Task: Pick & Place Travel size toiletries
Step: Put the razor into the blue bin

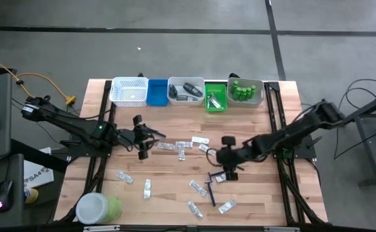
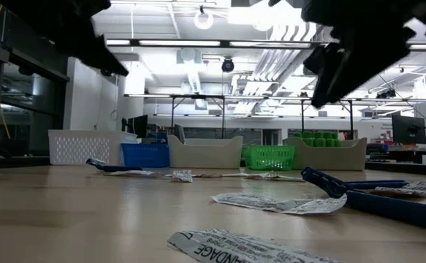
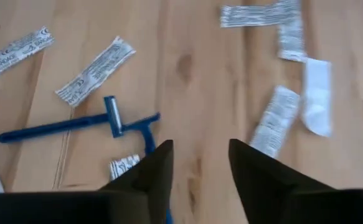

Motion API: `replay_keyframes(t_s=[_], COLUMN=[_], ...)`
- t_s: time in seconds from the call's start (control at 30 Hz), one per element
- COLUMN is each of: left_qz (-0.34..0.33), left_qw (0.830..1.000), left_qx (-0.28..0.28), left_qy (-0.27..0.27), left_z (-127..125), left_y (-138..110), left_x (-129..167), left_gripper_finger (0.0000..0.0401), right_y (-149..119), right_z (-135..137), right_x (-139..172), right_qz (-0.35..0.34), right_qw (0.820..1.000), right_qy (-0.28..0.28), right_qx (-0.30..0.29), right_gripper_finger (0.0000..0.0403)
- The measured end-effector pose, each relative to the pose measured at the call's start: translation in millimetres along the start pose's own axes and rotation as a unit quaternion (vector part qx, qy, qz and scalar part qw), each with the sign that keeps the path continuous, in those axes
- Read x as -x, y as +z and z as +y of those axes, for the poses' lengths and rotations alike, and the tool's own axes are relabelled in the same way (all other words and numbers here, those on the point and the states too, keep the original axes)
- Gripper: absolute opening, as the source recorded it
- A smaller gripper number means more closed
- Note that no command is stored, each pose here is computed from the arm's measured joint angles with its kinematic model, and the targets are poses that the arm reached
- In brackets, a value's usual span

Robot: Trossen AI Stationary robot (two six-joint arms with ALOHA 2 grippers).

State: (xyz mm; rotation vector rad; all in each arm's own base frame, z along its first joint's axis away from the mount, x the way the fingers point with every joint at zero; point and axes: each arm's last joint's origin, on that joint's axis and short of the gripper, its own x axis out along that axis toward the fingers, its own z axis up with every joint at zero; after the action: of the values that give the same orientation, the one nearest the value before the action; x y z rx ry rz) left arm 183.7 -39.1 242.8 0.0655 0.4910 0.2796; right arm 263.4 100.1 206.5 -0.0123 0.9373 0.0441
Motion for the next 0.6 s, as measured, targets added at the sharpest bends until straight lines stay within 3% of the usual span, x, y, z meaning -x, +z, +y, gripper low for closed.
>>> replay_keyframes(t_s=[0.23,0.6], left_qz=[0.005,0.006], left_qw=[1.0,1.0], left_qx=[0.0,-0.001], left_qy=[-0.02,-0.024], left_z=[-2,-2], left_y=[-1,-1], left_x=[0,0], left_gripper_finger=[0.0173,0.0173], right_y=[-8,-22], right_z=[21,29], right_x=[-43,-73], right_qz=[0.025,0.057], right_qw=[0.999,0.997], right_qy=[0.028,0.019], right_qx=[0.029,0.042], right_gripper_finger=[0.0194,0.0176])
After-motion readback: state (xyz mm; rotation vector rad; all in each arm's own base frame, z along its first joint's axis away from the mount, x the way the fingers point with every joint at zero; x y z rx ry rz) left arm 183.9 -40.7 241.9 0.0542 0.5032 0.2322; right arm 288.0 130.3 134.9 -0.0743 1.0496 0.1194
